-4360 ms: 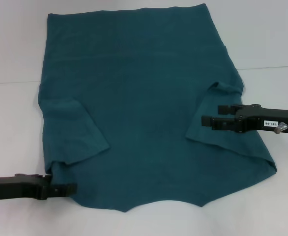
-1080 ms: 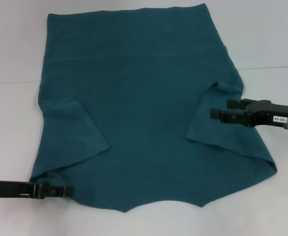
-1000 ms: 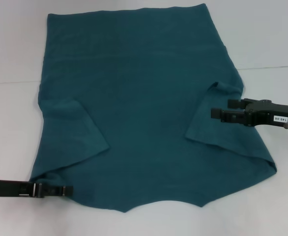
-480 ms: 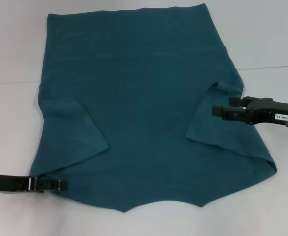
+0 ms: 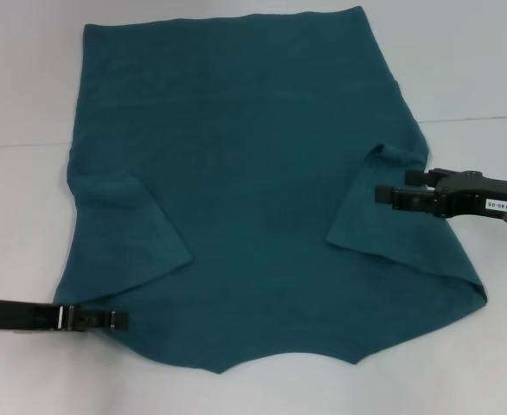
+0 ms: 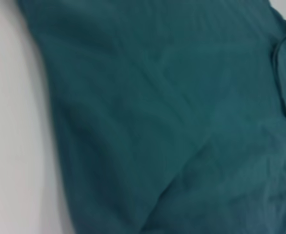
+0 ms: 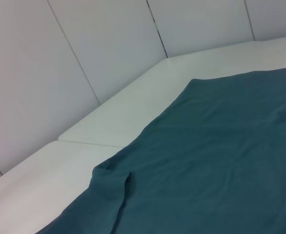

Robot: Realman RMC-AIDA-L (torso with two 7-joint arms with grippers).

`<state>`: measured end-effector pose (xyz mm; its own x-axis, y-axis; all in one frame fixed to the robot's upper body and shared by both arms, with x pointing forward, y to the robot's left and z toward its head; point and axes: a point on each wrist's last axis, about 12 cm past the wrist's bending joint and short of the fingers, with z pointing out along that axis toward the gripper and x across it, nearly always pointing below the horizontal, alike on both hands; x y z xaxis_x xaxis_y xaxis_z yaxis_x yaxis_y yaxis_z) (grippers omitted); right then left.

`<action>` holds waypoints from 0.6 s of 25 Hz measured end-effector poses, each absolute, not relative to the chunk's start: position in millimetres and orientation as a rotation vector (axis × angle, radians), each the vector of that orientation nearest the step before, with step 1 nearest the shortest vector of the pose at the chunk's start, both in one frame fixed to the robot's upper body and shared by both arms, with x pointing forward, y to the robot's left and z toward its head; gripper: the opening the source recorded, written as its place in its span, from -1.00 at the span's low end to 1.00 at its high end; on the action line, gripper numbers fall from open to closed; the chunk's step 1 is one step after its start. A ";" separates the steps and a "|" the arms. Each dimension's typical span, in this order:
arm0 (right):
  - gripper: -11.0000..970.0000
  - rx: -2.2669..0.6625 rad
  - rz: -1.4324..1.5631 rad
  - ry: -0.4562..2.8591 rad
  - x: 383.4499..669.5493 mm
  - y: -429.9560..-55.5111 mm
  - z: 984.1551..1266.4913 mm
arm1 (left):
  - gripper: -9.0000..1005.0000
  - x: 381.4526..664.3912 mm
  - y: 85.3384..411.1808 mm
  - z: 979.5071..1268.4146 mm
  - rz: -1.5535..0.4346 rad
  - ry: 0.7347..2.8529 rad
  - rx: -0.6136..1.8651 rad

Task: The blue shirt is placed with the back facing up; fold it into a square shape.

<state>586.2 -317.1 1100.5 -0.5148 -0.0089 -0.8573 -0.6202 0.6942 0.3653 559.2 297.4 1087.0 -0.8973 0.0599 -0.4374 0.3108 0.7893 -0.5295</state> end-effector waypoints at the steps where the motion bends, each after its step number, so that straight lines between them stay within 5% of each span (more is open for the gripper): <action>1: 0.92 -0.485 0.836 1.981 586.2 -317.1 1100.5 | 0.75 560.2 296.3 1088.5 -0.864 2.573 0.290; 15: 0.92 -0.476 0.834 1.977 586.3 -318.4 1100.9 | 0.75 559.0 306.4 1111.7 -0.827 2.543 0.344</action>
